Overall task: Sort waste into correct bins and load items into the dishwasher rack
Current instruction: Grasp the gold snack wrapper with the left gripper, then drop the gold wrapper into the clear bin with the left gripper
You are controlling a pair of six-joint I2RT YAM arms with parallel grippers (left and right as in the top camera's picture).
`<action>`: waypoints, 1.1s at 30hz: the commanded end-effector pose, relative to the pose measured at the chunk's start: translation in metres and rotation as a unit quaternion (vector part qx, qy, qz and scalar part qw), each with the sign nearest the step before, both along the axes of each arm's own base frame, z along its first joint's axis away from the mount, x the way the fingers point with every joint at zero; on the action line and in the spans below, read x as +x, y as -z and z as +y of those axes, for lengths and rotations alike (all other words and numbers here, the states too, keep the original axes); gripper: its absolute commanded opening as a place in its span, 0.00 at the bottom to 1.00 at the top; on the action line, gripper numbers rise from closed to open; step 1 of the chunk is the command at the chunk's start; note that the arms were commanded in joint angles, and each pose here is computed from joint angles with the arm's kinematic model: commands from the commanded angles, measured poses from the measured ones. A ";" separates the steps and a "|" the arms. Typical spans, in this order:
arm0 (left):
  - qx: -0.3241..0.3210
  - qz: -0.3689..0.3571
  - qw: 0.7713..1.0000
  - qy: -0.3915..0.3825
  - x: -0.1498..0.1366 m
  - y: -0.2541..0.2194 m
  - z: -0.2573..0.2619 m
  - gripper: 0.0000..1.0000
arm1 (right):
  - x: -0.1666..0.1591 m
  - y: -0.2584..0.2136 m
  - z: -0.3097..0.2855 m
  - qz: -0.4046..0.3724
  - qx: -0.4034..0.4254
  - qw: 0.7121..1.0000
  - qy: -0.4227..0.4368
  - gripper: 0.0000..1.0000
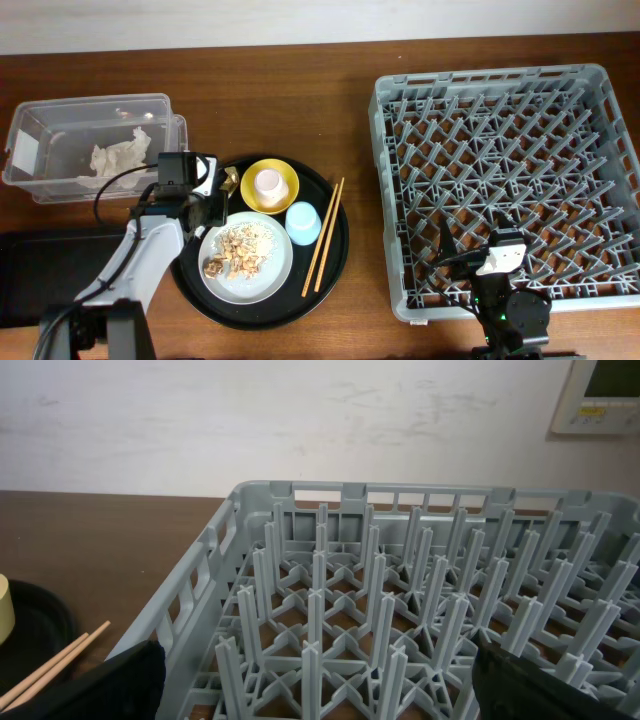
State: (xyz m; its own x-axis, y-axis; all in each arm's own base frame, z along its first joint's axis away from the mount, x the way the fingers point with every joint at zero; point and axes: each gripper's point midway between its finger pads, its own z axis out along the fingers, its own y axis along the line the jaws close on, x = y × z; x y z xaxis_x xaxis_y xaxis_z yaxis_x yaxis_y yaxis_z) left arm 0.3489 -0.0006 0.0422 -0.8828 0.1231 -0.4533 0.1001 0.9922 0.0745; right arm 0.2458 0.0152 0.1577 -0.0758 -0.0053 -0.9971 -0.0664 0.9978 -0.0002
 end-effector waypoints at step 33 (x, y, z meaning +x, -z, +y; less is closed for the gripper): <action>0.107 -0.337 0.922 -0.158 0.069 -0.197 0.063 0.00 | 0.000 0.003 -0.004 0.004 -0.002 1.000 0.009 0.98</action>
